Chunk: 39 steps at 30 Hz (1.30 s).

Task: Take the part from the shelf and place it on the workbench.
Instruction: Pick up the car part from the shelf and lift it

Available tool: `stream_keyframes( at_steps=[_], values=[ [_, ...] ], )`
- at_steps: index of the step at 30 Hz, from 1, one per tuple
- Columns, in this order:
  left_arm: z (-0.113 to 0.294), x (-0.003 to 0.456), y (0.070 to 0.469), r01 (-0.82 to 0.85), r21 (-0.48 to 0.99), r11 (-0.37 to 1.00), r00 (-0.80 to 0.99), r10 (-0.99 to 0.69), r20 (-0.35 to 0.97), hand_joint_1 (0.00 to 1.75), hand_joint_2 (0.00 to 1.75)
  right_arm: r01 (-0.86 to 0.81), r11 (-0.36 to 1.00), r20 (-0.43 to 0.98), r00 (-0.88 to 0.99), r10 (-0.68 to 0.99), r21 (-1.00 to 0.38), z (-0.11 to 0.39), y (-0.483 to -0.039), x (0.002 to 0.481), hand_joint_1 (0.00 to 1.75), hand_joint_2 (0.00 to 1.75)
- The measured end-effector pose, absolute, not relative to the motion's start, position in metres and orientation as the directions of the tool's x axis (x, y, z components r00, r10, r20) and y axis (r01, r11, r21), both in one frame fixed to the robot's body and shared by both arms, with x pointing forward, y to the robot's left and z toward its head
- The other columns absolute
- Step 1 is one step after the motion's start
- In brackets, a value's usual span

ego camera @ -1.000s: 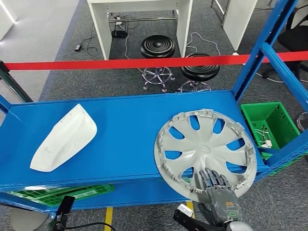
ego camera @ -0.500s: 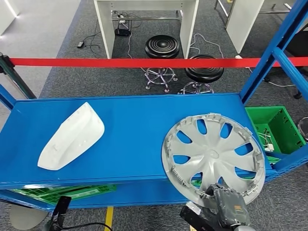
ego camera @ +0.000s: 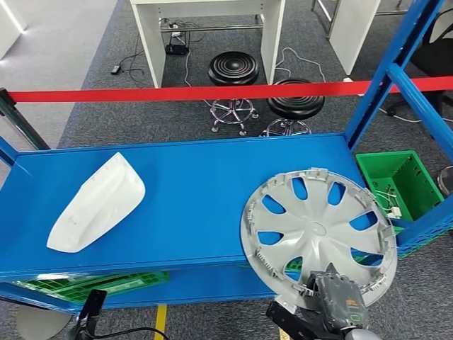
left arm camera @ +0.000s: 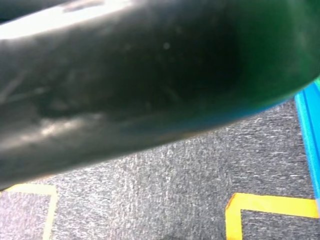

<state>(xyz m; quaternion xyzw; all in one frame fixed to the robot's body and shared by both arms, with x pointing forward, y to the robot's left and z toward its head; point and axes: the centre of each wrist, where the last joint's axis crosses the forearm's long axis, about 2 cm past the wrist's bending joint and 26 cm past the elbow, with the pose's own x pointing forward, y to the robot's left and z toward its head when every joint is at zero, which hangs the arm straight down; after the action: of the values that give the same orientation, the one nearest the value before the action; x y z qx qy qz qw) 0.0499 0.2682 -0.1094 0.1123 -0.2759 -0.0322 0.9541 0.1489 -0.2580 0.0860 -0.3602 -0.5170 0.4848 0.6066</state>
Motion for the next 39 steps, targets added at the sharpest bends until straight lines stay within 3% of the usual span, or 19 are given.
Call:
stream_keyframes(
  at_steps=[12,21,25,39],
  values=[
    [-0.109,0.05,0.268,0.009,0.229,0.973,0.845,-0.13,0.519,0.0,0.0,-0.154,0.196,0.208,-0.063,0.976,-0.968,0.088,-0.26,0.154,1.75,1.75],
    [-0.108,0.059,0.265,0.035,0.218,0.975,0.834,-0.148,0.531,0.0,0.0,0.086,0.061,0.035,-0.275,0.961,-0.994,0.116,-0.258,0.193,1.75,1.75],
    [-0.107,0.064,0.264,0.044,0.215,0.976,0.829,-0.156,0.538,0.0,0.0,0.214,0.074,-0.001,-0.332,0.943,-0.974,0.129,-0.255,0.203,1.75,1.75],
    [-0.107,0.066,0.261,0.067,0.214,0.975,0.828,-0.174,0.534,0.0,0.0,0.385,0.177,0.003,-0.412,0.911,-0.906,0.146,-0.236,0.195,1.75,1.75]
  ],
)
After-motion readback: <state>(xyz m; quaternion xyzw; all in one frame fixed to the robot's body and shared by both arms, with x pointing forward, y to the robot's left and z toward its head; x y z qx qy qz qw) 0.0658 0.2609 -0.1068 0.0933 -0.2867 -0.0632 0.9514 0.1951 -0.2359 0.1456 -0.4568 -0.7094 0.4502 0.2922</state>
